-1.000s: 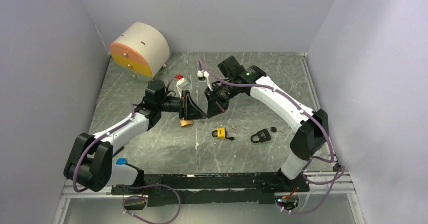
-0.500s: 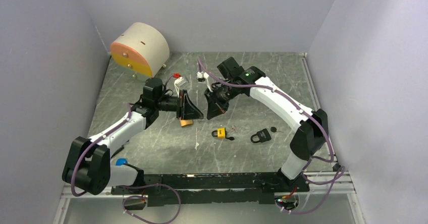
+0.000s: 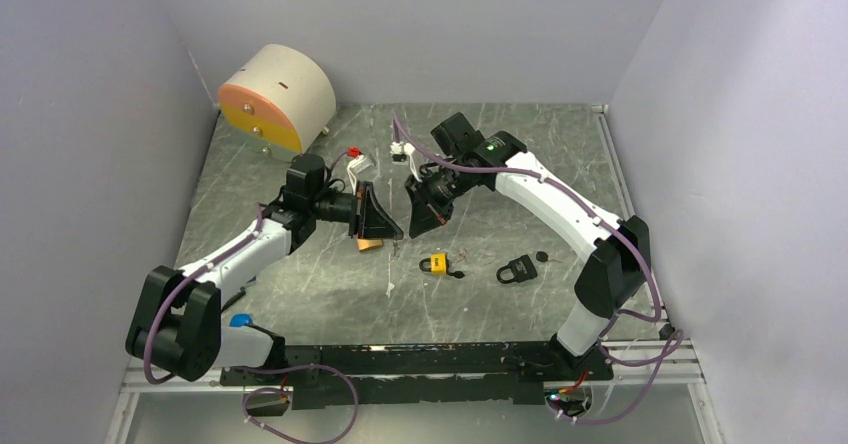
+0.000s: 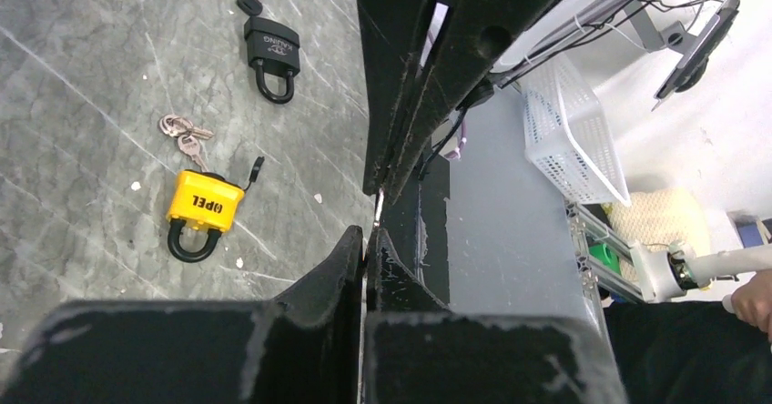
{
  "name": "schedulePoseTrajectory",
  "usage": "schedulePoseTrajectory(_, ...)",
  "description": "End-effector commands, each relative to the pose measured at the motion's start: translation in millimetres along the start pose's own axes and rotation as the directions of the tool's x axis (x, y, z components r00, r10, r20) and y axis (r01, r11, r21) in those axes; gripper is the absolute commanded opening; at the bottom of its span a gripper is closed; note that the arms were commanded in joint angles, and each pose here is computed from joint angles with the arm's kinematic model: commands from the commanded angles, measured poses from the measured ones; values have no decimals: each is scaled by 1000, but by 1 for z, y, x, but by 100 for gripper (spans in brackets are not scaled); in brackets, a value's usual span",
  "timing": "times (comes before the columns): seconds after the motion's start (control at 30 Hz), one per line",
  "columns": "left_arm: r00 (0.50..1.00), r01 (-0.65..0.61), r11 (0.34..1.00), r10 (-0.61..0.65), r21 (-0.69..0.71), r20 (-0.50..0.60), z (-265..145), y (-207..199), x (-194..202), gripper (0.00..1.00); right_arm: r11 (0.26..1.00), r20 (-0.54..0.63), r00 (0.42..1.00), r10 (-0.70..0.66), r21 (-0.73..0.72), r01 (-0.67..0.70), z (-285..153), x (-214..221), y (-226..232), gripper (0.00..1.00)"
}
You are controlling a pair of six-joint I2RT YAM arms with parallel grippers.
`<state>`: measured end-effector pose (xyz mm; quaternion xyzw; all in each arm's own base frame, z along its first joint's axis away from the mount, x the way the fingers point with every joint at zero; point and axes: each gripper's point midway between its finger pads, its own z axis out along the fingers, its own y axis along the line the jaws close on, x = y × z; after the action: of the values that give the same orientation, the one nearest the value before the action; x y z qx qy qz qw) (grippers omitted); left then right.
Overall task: Unlock with the key
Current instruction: Pick up the key from the center of the board.
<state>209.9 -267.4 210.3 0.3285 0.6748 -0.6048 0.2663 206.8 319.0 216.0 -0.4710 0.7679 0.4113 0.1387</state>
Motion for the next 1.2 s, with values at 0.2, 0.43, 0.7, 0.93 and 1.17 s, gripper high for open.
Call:
schedulePoseTrajectory(0.2,994,-95,995,93,25,62,-2,-16,-34,3,993,328,944,36,94,-70,-45,-67,-12,13)
schedulePoseTrajectory(0.43,951,-57,996,76,-70,299,-12,-32,-106,3,997,766,639,78,-45,-68,-134,-118,4,72)
schedulePoseTrajectory(0.7,831,41,998,-6,-51,556,-26,-53,-178,3,991,828,545,130,-126,-46,-153,-142,11,80)
schedulePoseTrajectory(0.93,724,36,999,-49,34,688,-40,-69,-208,2,978,821,550,150,-205,41,-148,-155,29,47)
schedulePoseTrajectory(1.17,717,26,996,-75,81,694,-36,-66,-207,2,972,824,548,142,-221,81,-145,-170,40,47)
